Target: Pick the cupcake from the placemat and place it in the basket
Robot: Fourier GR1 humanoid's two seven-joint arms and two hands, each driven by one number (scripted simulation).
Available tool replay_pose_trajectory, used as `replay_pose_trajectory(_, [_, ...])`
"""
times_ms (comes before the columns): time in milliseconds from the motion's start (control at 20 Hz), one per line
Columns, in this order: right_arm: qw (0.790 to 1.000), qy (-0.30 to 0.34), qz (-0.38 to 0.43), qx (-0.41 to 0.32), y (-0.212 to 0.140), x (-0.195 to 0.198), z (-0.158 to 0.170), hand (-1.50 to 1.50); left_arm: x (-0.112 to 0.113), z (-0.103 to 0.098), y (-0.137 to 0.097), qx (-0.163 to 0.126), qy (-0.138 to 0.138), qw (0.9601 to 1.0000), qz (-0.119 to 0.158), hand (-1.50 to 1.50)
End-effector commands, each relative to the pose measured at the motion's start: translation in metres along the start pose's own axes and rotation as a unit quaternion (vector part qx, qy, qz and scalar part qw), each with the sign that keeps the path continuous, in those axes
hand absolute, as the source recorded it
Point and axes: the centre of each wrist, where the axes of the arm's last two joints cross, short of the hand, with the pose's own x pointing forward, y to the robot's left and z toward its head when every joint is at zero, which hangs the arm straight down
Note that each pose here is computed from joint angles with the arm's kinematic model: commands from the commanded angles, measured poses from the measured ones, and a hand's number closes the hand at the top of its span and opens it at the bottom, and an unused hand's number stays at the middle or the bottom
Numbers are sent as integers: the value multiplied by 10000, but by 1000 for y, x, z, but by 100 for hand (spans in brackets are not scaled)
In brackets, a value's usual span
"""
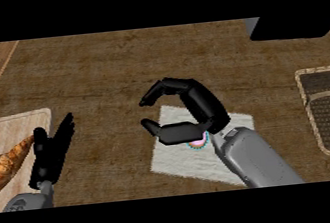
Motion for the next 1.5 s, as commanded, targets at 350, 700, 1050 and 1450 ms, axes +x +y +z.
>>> replay_pose_trajectory(350, [9186, 882, 3802, -626, 10, 18, -37, -150, -47, 27, -8, -28, 821, 9963, 248, 0])
replay_pose_trajectory(700, [8401, 1622, 5176, -106, -3, 115, -59, -150, -47, 33, 18, 76, 854, 9958, 311, 0])
replay_pose_trajectory(1050, [7855, 2627, 5491, 1113, -7, 192, -61, -150, -50, 43, 19, 127, 787, 9965, 249, 0])
replay_pose_trajectory(1450, [7435, 3307, 5603, 1544, -31, 237, -53, -150, -46, 40, 4, 93, 765, 9964, 339, 0])
